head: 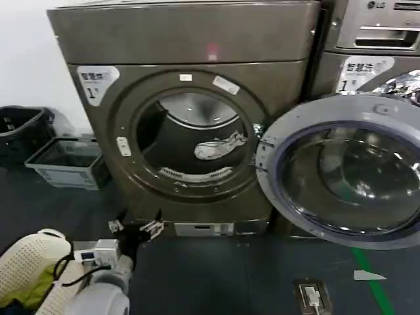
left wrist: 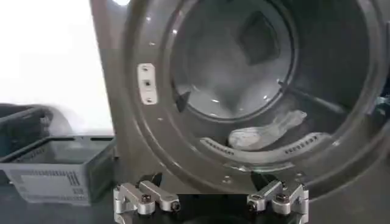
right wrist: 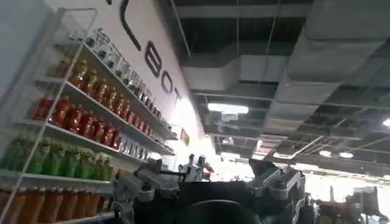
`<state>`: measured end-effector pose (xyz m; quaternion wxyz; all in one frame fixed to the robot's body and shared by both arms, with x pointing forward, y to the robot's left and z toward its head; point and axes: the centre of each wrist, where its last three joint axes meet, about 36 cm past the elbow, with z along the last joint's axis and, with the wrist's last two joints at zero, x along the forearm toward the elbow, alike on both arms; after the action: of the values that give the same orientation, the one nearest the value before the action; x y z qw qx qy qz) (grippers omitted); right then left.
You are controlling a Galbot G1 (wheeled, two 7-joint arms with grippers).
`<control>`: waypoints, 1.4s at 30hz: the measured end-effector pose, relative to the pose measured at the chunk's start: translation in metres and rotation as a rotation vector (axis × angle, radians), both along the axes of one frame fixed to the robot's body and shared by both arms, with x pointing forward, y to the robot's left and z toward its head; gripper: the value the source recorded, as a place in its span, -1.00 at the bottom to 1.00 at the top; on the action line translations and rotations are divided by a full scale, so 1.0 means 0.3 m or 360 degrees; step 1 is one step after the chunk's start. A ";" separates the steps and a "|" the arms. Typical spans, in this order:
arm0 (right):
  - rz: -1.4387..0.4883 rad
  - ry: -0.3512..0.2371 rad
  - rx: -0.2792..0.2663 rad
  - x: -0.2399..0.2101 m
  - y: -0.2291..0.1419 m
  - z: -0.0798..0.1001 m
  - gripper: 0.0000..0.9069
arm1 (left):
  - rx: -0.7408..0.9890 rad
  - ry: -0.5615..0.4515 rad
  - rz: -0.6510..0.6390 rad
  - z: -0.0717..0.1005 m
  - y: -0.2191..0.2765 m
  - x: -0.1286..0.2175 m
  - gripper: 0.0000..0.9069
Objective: Grasp the clothes from the dryer.
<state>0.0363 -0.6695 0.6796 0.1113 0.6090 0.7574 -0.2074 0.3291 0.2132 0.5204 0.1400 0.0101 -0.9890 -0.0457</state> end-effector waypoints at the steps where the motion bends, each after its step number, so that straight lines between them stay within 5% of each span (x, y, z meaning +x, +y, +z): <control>1: -0.0001 -0.0001 -0.0001 -0.001 0.000 -0.001 1.00 | 0.0000 0.0000 0.0000 0.000 0.000 0.000 1.00; 42: -0.0029 -0.0227 -0.0031 -0.044 -0.006 0.000 1.00 | 0.0018 0.0027 -0.0014 -0.018 0.007 0.010 1.00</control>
<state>0.0230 -0.6715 0.6796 0.1690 0.6280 0.7400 -0.1717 0.3320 0.2153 0.5150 0.1482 0.0061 -0.9876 -0.0520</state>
